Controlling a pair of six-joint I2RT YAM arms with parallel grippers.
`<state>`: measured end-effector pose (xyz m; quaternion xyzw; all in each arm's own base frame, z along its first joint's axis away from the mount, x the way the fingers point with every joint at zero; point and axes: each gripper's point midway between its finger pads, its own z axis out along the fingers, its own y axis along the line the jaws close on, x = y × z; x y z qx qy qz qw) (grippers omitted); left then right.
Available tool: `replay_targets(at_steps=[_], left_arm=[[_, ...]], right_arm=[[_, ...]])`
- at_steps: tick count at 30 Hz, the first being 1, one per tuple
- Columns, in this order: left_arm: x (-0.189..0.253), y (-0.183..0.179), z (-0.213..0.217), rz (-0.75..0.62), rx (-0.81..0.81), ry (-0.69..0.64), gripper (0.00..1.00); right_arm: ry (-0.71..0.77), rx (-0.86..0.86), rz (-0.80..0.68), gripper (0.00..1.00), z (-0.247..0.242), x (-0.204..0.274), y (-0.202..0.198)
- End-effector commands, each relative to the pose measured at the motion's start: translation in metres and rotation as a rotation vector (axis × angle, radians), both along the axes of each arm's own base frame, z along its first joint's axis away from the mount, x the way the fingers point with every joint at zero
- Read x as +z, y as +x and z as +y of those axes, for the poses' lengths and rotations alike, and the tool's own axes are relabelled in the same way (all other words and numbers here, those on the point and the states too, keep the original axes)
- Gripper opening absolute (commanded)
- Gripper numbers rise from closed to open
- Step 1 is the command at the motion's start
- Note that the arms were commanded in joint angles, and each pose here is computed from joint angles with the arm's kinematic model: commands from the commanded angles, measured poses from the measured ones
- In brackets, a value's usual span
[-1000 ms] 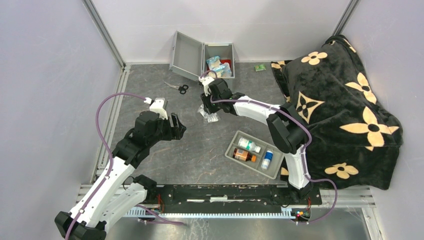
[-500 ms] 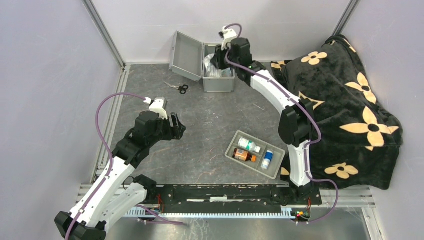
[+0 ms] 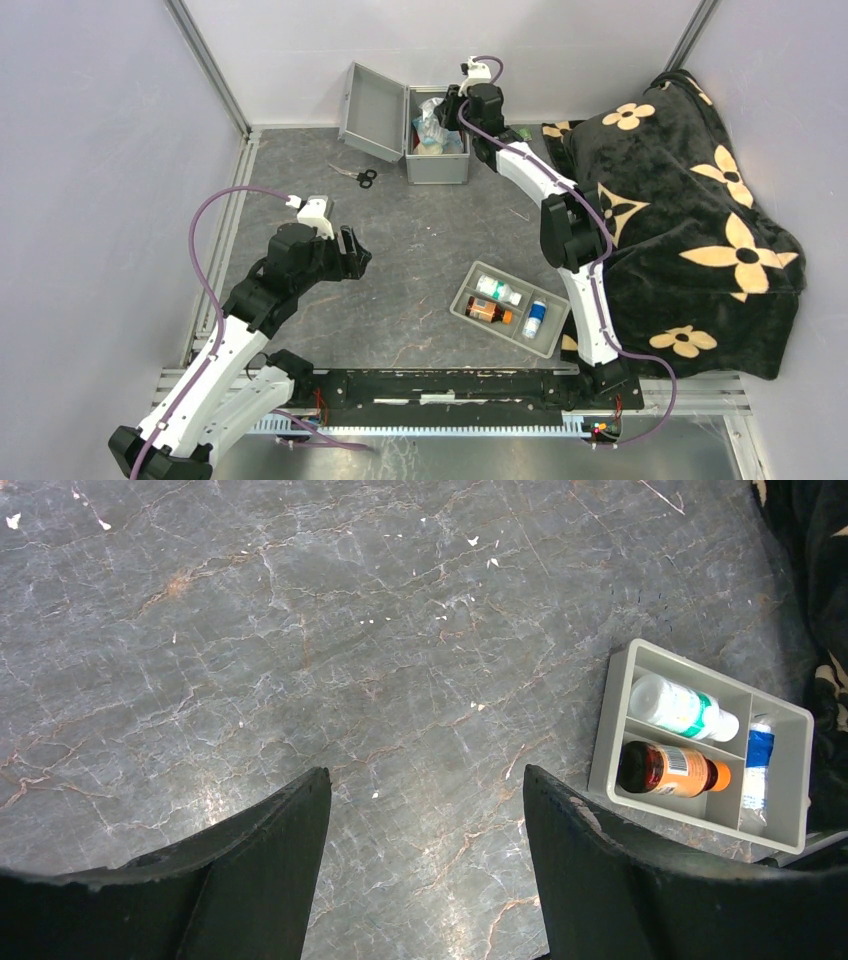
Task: Organize the medicine kit
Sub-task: Place the medical item at the medicine box.
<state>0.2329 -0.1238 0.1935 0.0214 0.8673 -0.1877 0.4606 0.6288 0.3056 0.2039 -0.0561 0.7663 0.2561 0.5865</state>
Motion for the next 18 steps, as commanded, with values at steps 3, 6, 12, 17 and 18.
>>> replay_targets(at_steps=[3, 6, 12, 17, 18], left_arm=[[0.009, 0.002, 0.001, -0.039, -0.007, 0.009, 0.77], [0.009, 0.003, 0.001, -0.039, -0.006, 0.010, 0.77], [0.008, 0.003, 0.001, -0.037, -0.007, 0.012, 0.77], [0.005, 0.004, -0.001, -0.024, -0.014, 0.015, 0.77], [0.004, 0.004, -0.001, -0.021, -0.016, 0.015, 0.77]], right_arm=[[0.078, -0.052, -0.193, 0.39, 0.001, 0.056, 0.016], [0.059, -0.046, -0.187, 0.58, -0.001, 0.051, 0.014], [0.034, -0.027, -0.291, 0.79, -0.021, 0.075, -0.027], [-0.083, -0.271, -0.224, 0.93, -0.100, 0.078, -0.019], [-0.100, -0.332, -0.197, 0.96, -0.116, 0.073, -0.015]])
